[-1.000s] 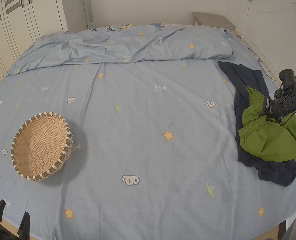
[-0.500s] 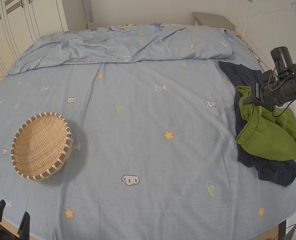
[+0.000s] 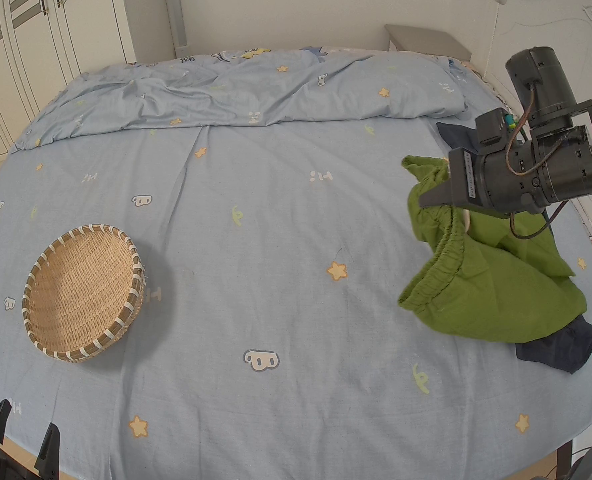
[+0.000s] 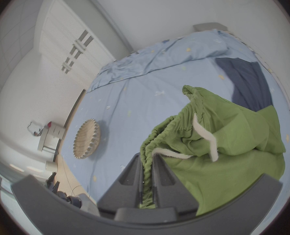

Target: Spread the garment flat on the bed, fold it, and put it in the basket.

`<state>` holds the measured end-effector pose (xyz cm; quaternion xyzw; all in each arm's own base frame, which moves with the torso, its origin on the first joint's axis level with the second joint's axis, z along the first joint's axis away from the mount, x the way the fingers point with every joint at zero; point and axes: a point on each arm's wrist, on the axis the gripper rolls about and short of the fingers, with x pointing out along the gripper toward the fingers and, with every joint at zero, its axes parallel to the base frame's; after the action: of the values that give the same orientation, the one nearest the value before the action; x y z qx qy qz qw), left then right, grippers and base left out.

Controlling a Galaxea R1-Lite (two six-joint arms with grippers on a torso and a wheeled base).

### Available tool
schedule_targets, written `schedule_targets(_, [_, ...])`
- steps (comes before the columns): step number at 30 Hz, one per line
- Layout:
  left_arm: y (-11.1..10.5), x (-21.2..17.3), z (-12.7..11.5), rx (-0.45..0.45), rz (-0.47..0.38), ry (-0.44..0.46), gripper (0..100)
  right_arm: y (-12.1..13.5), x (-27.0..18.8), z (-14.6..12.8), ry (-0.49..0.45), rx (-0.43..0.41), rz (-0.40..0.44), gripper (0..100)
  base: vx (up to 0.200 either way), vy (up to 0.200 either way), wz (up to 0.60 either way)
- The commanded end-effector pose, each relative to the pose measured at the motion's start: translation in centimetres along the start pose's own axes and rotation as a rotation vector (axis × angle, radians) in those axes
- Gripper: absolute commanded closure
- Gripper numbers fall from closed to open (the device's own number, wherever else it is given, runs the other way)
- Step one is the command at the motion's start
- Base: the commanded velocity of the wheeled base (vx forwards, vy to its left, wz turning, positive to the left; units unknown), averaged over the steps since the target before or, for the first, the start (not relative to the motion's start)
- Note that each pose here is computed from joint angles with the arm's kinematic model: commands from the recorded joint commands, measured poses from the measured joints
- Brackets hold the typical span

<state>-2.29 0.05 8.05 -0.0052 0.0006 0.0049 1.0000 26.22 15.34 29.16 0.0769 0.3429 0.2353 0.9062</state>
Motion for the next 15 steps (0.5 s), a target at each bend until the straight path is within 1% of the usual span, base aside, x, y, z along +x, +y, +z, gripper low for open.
schedule_targets(1, [0.0, 0.0, -0.5, 0.0, 0.001, -0.001, 0, 5.9, 0.1, -1.7, 0.023, -0.117, 0.122, 100, 0.0, 0.0, 0.0])
schedule_targets(4, [0.0, 0.0, -0.5, 0.0, 0.001, -0.001, 0, 8.4, 1.3, -2.4, 0.042, -0.157, 0.16, 100, 0.0, 0.0, 0.0])
schedule_targets(5, [0.0, 0.0, -0.5, 0.0, 0.001, -0.001, 0, 8.4, 1.3, -2.4, 0.042, -0.157, 0.16, 100, 0.0, 0.0, 0.0])
schedule_targets(6, [0.0, 0.0, -0.5, 0.0, 0.001, 0.0, 0, 10.2, 2.0, -2.6, 0.044, -0.156, 0.18, 100, 0.0, 0.0, 0.0])
schedule_targets(9, [0.0, 0.0, -0.5, 0.0, 0.001, -0.001, 0, 13.0, 2.9, -2.9, 0.054, -0.131, 0.231, 100, 0.0, 0.0, 0.0])
schedule_targets(12, [0.0, 0.0, -0.5, 0.003, -0.004, 0.0, 0, 14.3, 3.7, -3.1, 0.05, -0.118, 0.24, 100, 0.0, 0.0, 0.0])
schedule_targets(15, [0.0, 0.0, -0.5, 0.004, -0.004, 0.0, 0, 14.6, 5.3, -3.4, 0.046, -0.116, 0.2, 100, 0.0, 0.0, 0.0])
